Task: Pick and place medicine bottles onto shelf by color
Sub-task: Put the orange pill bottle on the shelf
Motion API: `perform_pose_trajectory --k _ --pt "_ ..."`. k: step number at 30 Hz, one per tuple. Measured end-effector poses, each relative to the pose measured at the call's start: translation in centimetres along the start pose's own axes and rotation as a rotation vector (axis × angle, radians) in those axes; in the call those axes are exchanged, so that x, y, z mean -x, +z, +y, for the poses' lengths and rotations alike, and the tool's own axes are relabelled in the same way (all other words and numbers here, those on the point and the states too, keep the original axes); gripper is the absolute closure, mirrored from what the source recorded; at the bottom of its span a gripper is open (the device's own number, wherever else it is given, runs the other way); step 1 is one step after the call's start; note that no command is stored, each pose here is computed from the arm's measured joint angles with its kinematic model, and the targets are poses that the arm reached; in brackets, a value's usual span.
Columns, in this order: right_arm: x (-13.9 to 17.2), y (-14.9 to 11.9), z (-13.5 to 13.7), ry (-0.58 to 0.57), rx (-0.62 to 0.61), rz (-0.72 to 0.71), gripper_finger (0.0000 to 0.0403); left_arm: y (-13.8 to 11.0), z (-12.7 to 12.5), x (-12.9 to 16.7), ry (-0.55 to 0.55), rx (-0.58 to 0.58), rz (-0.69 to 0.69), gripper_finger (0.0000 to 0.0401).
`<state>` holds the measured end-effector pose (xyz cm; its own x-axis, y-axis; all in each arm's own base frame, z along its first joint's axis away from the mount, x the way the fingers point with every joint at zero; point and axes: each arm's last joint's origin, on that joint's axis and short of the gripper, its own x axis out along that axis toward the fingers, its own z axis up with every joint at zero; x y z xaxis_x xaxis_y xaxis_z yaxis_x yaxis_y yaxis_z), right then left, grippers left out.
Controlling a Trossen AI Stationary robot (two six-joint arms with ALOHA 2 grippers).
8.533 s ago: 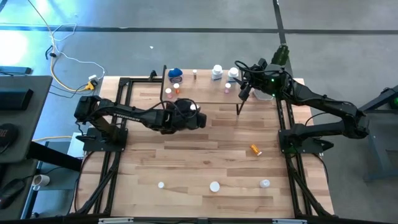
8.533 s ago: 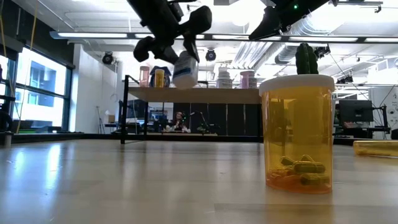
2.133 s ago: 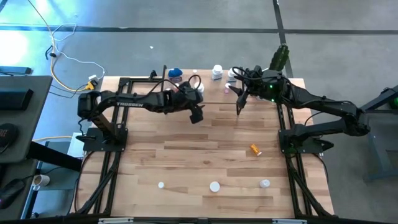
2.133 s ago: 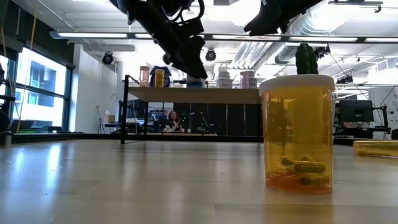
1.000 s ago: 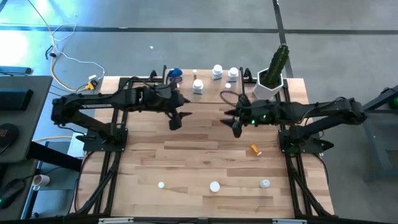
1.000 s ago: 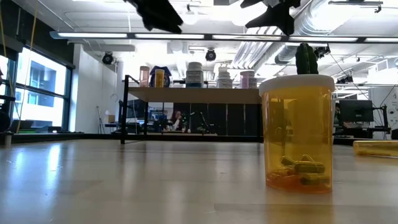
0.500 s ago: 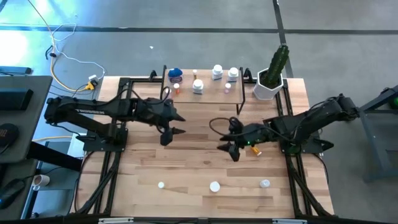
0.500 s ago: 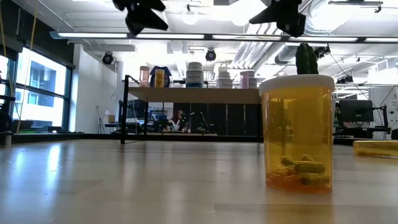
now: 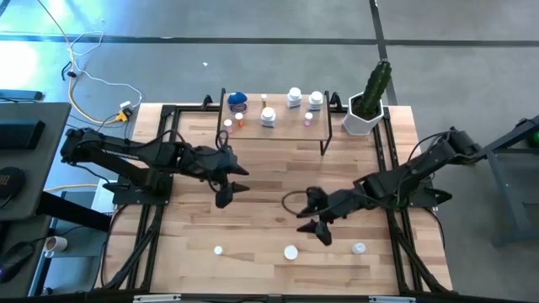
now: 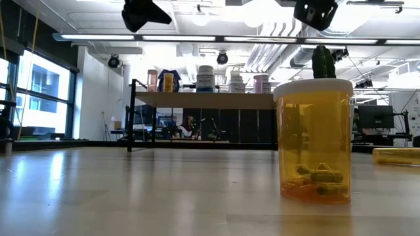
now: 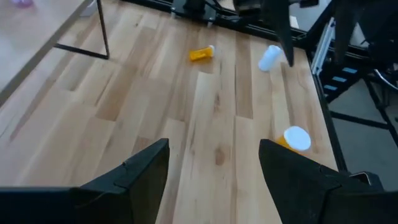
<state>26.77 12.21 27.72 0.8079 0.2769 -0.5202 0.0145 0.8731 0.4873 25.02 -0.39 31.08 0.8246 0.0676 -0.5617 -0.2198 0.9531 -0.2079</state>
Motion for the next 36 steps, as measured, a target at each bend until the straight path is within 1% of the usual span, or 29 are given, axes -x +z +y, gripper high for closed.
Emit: perform_pose_trajectory --k 3,6,10,14,18,21,24,29,36 --pt "-1.0 -0.8 0.3 0.009 0.061 0.036 0.0181 -0.2 -0.7 0.1 -0.011 -0.008 0.002 0.0162" --pt "-2.0 -1.1 0.5 0.049 0.126 0.051 0.0181 -0.4 -1.2 0.1 -0.016 0.016 0.004 0.0162" --pt "-3.2 -1.5 0.7 0.088 0.171 0.062 0.0177 -0.7 -1.6 0.2 -0.019 0.042 0.015 0.0162" --pt "-3.8 -1.7 0.6 0.088 0.191 0.066 0.016 -0.9 -1.8 0.2 -0.006 0.067 0.03 0.0162" --pt "-4.1 -1.9 0.5 0.088 0.264 0.071 0.0139 -1.1 -1.7 0.2 0.002 0.073 0.043 0.0162" --pt "-4.0 -1.9 0.6 0.092 0.378 0.059 0.0128 -1.1 -1.7 0.2 0.003 0.075 0.043 0.0162" --pt "-4.0 -2.0 1.0 0.106 0.486 0.043 0.0125 -1.1 -1.7 0.2 0.003 0.075 0.043 0.0162" --pt "-4.7 -2.4 1.0 0.109 0.515 0.052 0.0125 -1.1 -1.7 0.2 0.004 0.075 0.042 0.0162" --pt "-7.1 -4.4 1.1 0.124 0.601 0.097 0.0125 -1.1 -1.6 0.2 0.027 0.071 0.041 0.0162"
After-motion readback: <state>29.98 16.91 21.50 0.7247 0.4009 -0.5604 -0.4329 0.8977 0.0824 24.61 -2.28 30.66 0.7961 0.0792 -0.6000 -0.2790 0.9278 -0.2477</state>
